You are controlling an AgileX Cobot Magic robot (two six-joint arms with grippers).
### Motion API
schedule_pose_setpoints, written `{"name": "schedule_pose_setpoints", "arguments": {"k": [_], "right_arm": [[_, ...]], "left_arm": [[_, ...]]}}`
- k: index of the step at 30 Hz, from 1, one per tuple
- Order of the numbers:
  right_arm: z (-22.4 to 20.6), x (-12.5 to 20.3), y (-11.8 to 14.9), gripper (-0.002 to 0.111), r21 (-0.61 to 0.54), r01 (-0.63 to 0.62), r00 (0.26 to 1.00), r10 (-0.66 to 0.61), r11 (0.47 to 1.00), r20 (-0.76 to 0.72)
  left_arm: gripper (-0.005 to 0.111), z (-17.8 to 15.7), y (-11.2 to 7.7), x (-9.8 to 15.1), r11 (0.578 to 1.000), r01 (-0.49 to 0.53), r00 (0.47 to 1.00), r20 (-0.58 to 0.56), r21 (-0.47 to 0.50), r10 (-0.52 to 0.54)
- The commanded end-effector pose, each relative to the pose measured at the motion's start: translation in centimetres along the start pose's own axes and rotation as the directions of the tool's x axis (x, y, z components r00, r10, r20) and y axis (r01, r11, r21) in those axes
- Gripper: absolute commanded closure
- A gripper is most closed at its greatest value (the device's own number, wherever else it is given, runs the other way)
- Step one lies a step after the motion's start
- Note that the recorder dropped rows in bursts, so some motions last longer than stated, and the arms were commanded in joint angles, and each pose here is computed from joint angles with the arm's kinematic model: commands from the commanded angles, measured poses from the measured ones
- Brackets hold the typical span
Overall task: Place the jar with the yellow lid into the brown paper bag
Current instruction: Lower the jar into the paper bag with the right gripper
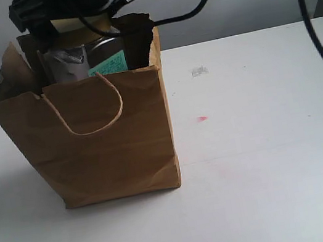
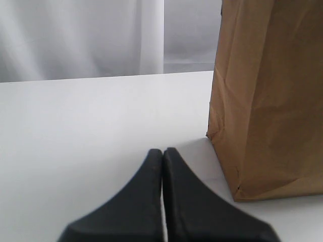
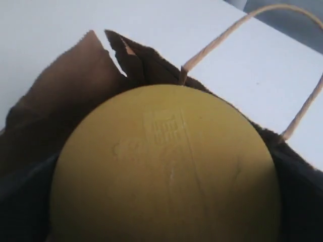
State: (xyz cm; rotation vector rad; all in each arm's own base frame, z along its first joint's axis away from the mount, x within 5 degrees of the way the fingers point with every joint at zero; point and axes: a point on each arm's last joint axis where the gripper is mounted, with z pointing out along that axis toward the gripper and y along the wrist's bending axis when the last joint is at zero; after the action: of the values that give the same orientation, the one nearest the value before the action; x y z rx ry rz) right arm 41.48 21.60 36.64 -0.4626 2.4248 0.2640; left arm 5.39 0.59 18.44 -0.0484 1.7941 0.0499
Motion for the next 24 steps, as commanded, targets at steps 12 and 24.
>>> {"name": "schedule_pose_setpoints", "arguments": {"k": [12, 24], "right_arm": [[6.8, 2.4, -0.4, 0.108, 0.05, -0.052, 0.982, 0.06, 0.997, -0.178], [12.4, 5.0, -0.8, 0.108, 0.069, -0.051, 0.947, 0.07, 0.996, -0.313]], "left_arm": [[0.106, 0.0, -0.1, -0.1, 1.0, 0.006, 1.0, 0.008, 0.008, -0.006], [0.106, 0.0, -0.1, -0.1, 1.0, 0.006, 1.0, 0.008, 0.008, -0.006]]}}
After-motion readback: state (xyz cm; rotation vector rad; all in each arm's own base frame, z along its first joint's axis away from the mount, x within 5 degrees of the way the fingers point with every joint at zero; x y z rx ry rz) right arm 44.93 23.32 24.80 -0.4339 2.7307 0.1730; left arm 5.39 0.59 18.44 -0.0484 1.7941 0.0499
